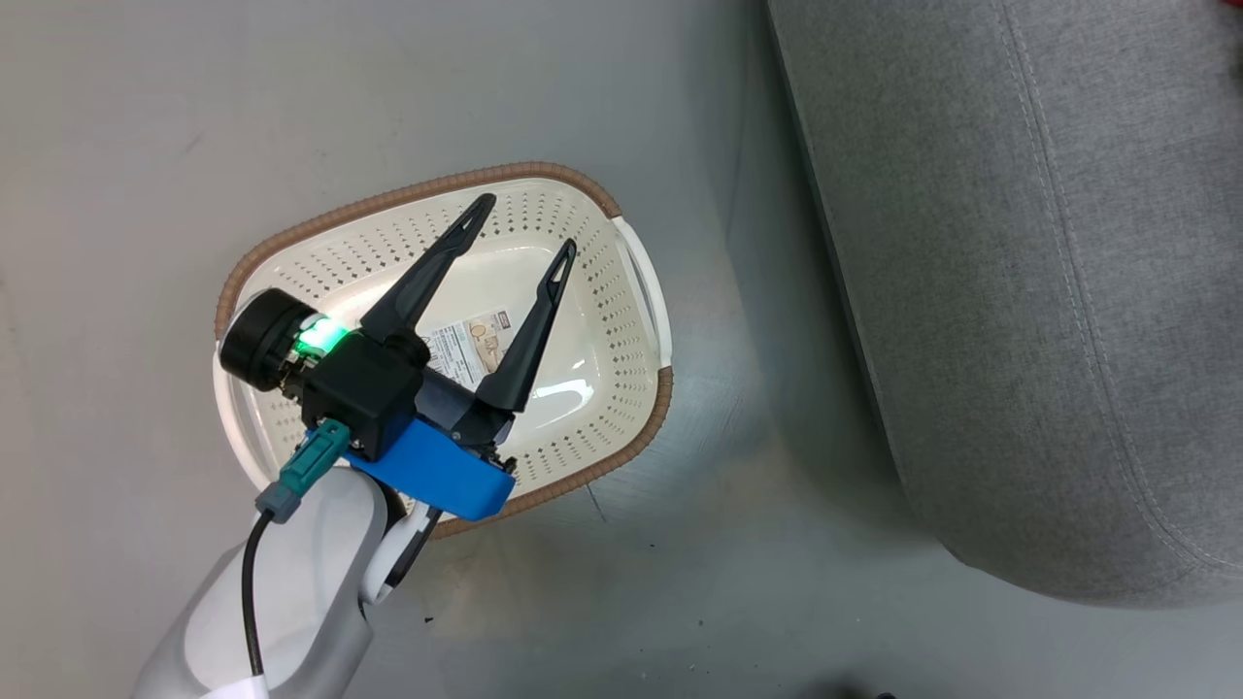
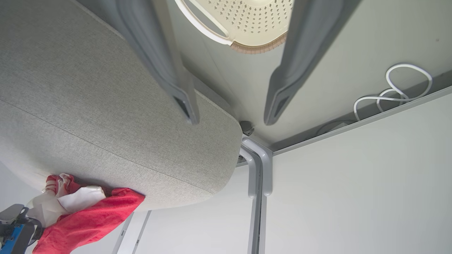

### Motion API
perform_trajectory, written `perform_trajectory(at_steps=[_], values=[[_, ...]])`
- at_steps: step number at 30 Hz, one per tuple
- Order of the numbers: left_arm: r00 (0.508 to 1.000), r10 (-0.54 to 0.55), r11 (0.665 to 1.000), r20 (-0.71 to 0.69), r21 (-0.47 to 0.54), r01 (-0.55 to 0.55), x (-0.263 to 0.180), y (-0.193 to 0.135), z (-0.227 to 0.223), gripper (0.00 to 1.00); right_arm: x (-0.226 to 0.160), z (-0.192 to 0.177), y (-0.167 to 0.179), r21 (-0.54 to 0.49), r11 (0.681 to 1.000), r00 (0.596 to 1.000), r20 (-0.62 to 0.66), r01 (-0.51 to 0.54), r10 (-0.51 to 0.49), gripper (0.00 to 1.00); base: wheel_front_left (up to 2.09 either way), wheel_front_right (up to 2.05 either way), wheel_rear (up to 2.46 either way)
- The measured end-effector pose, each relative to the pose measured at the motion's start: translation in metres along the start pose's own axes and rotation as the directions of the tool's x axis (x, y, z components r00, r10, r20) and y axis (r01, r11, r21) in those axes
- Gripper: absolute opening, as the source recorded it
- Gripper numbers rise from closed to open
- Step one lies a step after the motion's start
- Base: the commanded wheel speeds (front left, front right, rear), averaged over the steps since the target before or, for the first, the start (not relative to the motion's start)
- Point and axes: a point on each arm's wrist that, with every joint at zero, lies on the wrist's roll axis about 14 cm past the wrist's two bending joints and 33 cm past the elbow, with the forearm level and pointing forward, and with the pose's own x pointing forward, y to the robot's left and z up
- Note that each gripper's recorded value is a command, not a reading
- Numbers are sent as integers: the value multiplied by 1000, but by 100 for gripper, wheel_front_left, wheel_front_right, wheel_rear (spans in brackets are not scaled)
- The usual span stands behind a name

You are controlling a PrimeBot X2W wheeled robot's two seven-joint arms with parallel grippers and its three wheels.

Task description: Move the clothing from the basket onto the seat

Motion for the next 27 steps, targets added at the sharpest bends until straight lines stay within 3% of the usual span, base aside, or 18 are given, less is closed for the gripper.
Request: perform_trajectory(at_steps=[5,7,8,10,11,27], values=[[1000,-9,1000,7,3,9,2,-4,4,100,-6,0,0,-7,1000,1000,3,1,-1,0,0,0,0],[1000,-12,1000,10,6,12,2,-6,7,100,-9,-3,3,-15,1000,1000,-8,-9,9,36,0,0,0],[1000,-13,1000,14,8,13,2,-8,9,100,-11,-4,5,-19,1000,1000,-12,-15,15,47,0,0,0],[1000,-13,1000,18,8,13,2,-9,12,100,-12,-3,7,-20,1000,1000,-13,-21,20,92,0,0,0],[1000,-12,1000,28,10,11,2,-11,18,100,-16,1,8,-23,999,1000,-10,-30,30,100,0,0,0],[993,96,995,74,-20,-94,-46,-41,60,100,-84,16,17,-41,986,987,-34,-160,158,100,0,0,0]])
